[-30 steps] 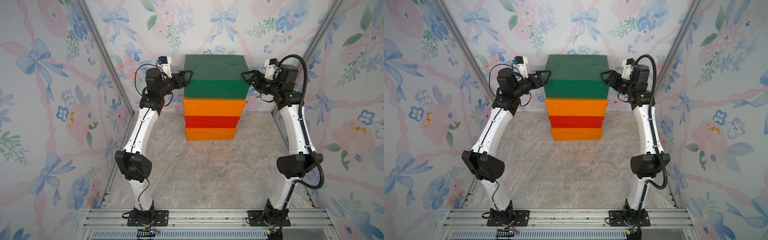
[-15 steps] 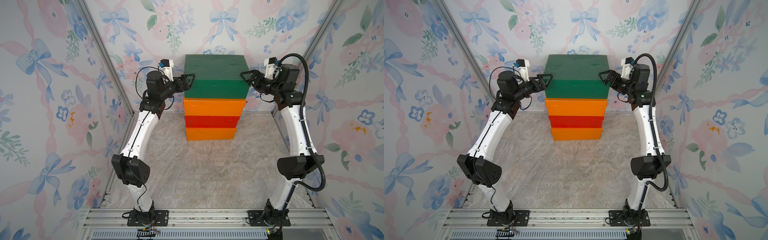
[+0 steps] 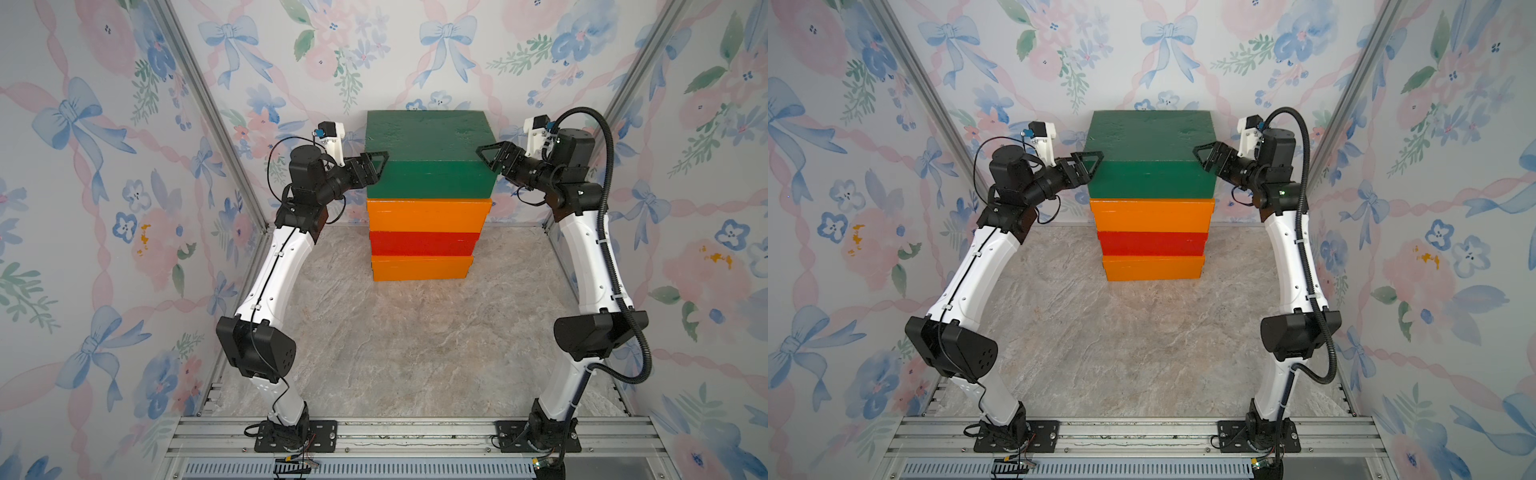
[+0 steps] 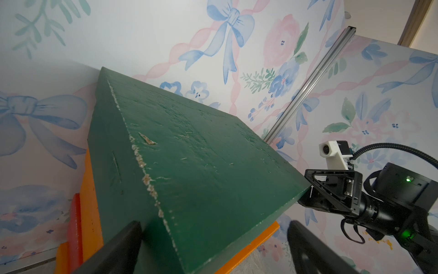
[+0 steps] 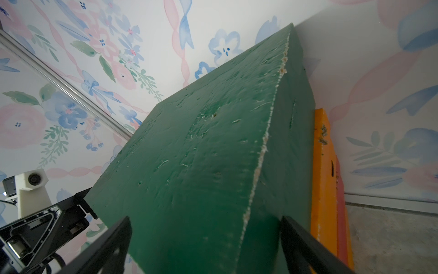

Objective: Stack the shoeboxes
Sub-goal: Place the shoebox at the shoebox.

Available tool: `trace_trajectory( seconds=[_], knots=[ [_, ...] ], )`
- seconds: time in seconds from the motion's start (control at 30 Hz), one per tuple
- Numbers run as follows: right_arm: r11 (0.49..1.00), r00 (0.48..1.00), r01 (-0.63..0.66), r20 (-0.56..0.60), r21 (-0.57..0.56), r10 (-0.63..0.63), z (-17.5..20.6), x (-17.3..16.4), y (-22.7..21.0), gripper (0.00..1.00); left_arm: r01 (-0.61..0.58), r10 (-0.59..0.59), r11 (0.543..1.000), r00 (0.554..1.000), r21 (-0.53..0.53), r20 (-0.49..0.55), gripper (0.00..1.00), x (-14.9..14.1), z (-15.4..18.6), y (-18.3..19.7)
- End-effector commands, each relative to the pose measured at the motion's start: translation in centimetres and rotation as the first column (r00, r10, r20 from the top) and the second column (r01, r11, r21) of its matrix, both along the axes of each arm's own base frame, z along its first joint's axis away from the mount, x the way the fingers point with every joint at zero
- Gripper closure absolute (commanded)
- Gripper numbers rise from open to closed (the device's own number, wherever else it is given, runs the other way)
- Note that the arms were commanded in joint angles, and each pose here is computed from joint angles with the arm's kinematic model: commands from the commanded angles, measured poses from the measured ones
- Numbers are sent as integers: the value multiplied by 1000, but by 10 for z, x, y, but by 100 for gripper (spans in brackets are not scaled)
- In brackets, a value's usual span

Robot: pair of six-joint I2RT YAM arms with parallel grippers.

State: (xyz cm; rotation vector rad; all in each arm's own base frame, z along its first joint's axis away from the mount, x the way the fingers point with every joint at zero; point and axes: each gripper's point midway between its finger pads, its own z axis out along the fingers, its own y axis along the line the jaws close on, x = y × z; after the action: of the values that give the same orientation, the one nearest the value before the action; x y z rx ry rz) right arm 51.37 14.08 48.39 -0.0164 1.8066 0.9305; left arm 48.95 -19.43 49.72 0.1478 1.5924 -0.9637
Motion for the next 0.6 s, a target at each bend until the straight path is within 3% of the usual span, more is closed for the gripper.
trace_trajectory(
  seconds=[0.0, 0.57],
  knots=[
    [999, 998, -53, 32, -5, 53, 16, -23, 15, 3, 35, -35, 999, 998, 11, 45, 2, -19, 15, -6],
    [999, 998, -44, 40, -11, 45, 16, -30, 14, 3, 26, -27, 1000, 999, 16, 40, 2, -20, 11, -4]
  ],
)
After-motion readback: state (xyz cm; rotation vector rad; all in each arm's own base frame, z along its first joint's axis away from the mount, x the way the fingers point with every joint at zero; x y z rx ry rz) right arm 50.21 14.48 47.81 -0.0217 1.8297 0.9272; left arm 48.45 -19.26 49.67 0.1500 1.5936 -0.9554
